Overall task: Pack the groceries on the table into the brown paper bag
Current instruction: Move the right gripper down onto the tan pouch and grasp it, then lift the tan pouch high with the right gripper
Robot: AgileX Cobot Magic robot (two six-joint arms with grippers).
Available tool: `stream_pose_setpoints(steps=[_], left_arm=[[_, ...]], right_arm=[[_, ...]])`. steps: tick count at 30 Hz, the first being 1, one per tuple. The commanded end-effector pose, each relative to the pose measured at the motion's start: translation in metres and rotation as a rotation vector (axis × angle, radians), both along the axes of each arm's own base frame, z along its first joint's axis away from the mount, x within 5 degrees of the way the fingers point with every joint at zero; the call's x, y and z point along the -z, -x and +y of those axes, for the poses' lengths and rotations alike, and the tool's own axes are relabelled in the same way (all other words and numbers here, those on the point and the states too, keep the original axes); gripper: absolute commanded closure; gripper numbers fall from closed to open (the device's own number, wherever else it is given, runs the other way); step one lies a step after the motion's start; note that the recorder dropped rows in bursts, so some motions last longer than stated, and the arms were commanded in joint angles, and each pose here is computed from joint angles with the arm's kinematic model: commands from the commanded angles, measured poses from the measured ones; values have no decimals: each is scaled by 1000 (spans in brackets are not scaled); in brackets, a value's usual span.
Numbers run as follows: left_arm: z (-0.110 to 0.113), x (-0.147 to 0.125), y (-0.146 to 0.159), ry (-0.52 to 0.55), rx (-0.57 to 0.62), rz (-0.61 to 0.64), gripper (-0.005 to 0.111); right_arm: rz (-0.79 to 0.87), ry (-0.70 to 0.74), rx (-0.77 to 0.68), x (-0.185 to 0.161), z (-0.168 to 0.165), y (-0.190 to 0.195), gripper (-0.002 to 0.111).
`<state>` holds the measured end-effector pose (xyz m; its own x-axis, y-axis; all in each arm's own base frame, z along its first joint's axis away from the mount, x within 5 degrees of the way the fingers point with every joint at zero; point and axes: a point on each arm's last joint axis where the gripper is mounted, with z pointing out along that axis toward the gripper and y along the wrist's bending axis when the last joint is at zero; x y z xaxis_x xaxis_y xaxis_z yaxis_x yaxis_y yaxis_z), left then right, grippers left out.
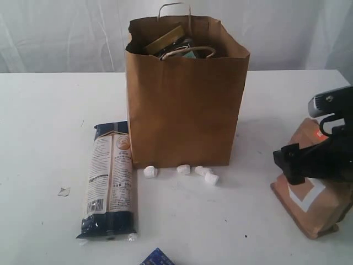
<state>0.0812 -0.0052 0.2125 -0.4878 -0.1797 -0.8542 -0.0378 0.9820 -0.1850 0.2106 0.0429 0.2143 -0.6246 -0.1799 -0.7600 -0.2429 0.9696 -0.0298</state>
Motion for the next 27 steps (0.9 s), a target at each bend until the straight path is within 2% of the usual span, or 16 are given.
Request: stream_pose_setpoints(steps=[1, 10, 15, 18, 24, 27], left_arm=[[-1, -1, 0, 6, 10, 2, 107], [-1, -1, 0, 6, 10, 2, 107], [-1, -1, 0, 6, 10, 2, 107], [-1, -1, 0, 6, 10, 2, 107], [-1, -1, 0, 6, 10, 2, 107], [-1, -1, 0, 6, 10, 2, 107]], right_arm=[[60, 5, 13, 14, -1, -4, 3], [138, -1, 28, 30, 1, -8, 3], [142, -7, 34, 30, 1, -8, 15], [163, -38, 64, 31, 1, -7, 38], [256, -29, 48, 36, 1, 0, 107], [263, -28, 47, 36, 2, 0, 108]])
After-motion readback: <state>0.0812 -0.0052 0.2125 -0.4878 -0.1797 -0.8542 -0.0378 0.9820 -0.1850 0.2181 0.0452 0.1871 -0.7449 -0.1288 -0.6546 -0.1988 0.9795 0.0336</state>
